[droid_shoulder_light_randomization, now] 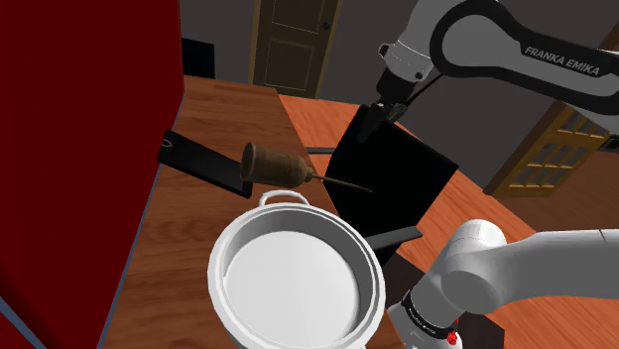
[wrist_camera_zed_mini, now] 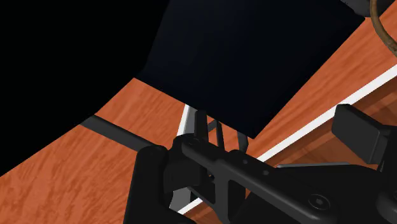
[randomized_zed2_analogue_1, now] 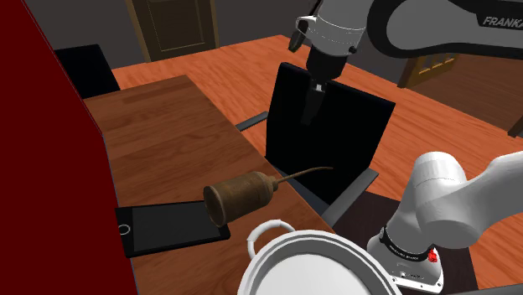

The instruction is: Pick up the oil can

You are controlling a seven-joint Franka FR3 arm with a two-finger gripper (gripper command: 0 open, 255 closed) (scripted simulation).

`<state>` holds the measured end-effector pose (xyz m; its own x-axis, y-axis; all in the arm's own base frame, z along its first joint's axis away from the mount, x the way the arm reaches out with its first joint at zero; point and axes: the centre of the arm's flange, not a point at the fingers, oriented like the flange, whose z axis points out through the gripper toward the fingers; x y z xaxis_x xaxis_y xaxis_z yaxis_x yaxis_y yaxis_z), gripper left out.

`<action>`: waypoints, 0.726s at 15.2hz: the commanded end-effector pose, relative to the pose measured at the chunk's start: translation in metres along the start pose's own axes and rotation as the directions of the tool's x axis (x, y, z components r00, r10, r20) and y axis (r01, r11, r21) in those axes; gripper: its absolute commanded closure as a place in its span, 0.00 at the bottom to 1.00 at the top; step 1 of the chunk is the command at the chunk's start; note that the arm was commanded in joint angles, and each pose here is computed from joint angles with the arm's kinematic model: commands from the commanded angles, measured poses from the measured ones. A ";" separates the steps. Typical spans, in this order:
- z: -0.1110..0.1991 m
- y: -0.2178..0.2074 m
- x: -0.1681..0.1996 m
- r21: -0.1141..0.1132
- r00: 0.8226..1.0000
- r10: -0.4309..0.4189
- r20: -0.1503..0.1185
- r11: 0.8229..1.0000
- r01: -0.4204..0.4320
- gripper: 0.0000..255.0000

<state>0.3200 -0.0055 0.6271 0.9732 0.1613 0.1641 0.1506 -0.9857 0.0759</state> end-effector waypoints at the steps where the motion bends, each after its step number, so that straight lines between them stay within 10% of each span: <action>1: 0.000 0.000 0.000 0.000 1.000 0.000 0.000 1.000 0.000 0.00; 6: 0.009 -0.056 0.030 0.042 0.949 -0.313 0.034 0.949 0.311 0.00; 11: 0.016 -0.119 0.041 0.093 0.802 -0.595 0.053 0.803 0.589 0.00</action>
<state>0.3453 0.1037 0.6120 0.7467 0.6634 0.0477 0.6600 -0.7479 0.0709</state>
